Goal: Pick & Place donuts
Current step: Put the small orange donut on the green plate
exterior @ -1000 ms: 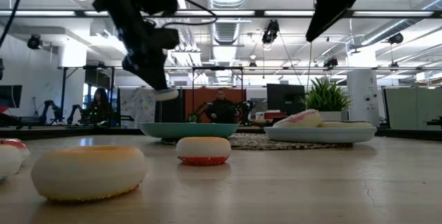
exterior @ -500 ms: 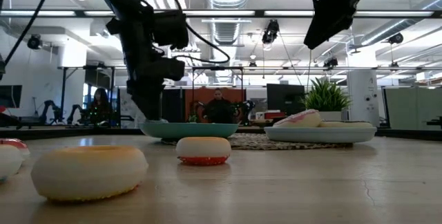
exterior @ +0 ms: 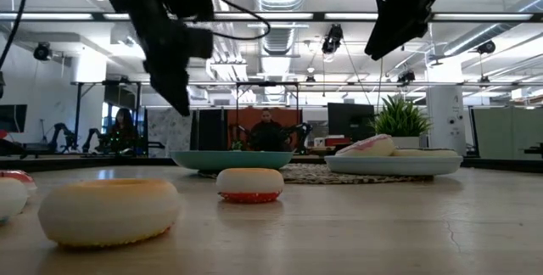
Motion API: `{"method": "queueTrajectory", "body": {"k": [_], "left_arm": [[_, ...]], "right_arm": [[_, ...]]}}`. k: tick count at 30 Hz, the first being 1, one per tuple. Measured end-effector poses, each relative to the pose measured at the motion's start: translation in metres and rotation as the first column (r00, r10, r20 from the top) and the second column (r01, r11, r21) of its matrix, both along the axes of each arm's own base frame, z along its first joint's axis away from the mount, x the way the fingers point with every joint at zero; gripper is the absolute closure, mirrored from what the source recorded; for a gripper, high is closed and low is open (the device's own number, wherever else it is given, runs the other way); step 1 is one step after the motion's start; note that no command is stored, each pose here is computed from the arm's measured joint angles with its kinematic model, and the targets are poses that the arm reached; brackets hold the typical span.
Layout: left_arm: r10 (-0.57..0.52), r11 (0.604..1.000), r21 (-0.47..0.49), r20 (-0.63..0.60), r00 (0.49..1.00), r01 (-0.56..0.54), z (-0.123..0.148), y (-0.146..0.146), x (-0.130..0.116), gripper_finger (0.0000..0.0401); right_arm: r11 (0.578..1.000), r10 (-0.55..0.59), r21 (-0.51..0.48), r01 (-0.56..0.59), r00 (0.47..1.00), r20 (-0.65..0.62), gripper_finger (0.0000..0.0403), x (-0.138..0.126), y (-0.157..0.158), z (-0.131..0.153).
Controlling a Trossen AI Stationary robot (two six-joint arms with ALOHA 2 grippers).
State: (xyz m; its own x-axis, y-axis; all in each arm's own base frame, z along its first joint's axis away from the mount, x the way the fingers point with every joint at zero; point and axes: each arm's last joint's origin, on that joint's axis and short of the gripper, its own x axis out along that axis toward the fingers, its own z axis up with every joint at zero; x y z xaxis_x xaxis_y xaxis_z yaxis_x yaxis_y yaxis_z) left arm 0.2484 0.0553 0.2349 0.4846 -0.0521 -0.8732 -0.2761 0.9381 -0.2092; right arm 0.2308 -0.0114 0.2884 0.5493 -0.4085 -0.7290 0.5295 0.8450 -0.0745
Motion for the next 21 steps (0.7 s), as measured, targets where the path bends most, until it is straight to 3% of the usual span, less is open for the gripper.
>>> {"method": "queueTrajectory", "body": {"k": [8, 12, 15, 21], "left_arm": [[-0.285, 0.959, -0.031, -0.121, 0.951, 0.283, -0.002, -0.062, -0.015, 0.0267], [-0.391, 0.917, 0.028, -0.153, 0.908, 0.399, -0.008, -0.104, -0.014, 0.0268], [-0.407, 0.908, 0.034, -0.158, 0.9, 0.417, -0.013, -0.127, -0.014, 0.0268], [-0.322, 0.947, -0.046, -0.093, 0.942, 0.319, -0.02, -0.144, -0.007, 0.0268]], "right_arm": [[1.0, -0.015, -0.016, 0.015, 1.0, -0.012, 0.0179, 0.001, -0.009, -0.001], [1.0, -0.015, -0.026, 0.015, 1.0, -0.007, 0.0179, 0.002, -0.012, 0.0], [0.999, -0.016, -0.032, 0.016, 1.0, -0.009, 0.0179, 0.002, -0.014, 0.0], [0.998, 0.006, -0.057, -0.008, 1.0, -0.028, 0.0179, 0.002, -0.017, 0.0]]}}
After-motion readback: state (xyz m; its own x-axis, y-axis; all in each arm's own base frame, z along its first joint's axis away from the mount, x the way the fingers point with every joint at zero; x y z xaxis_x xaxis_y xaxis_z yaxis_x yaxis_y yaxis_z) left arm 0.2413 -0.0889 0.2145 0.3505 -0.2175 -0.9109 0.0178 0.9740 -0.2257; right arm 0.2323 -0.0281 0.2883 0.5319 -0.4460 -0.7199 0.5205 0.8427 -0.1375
